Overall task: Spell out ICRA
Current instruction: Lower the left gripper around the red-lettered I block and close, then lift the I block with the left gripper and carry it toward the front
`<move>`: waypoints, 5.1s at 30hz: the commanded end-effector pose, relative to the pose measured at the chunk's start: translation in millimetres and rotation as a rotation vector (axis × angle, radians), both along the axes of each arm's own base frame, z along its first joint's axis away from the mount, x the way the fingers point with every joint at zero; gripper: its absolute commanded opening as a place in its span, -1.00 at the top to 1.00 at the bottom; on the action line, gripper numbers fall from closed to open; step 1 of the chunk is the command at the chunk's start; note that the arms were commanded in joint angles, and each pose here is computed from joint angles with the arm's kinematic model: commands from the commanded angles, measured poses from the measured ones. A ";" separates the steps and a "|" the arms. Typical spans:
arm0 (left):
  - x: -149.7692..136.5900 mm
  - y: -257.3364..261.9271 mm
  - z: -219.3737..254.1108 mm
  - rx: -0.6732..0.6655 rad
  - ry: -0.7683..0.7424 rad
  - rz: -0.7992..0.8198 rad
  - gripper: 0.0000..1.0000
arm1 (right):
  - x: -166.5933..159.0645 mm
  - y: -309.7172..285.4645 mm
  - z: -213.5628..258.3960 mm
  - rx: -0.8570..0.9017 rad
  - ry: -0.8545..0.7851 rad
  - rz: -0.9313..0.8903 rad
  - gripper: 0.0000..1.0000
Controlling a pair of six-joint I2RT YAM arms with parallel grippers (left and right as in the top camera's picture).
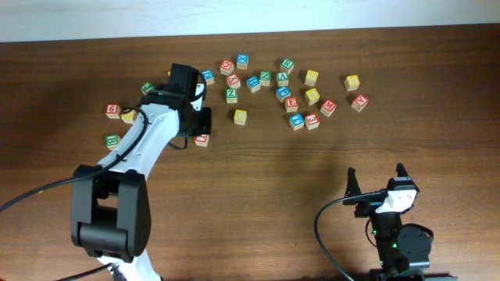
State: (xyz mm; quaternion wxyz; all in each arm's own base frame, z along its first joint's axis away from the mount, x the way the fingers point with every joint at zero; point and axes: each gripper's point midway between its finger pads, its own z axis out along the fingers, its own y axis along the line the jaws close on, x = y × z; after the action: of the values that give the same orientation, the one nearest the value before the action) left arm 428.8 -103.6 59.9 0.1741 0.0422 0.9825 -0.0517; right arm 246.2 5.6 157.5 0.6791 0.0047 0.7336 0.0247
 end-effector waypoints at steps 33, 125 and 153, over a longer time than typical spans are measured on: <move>-12.1 -0.5 -38.5 0.005 -0.033 -0.006 0.21 | -0.3 -0.2 -1.6 -0.008 0.001 -0.003 -0.97; -125.6 -2.7 -59.9 -0.006 0.038 0.322 0.21 | -0.3 -0.2 -1.6 -0.008 0.001 -0.003 -0.97; -99.4 -18.4 -22.3 0.193 -0.045 -0.345 -0.18 | -0.3 -0.2 -1.6 -0.008 0.001 -0.003 -0.97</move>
State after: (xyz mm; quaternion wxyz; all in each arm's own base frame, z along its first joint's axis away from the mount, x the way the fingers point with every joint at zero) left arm 331.7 -117.2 38.7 0.1872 0.2068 0.9600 0.0250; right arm 246.2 5.6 157.6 0.6793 0.0047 0.7335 0.0247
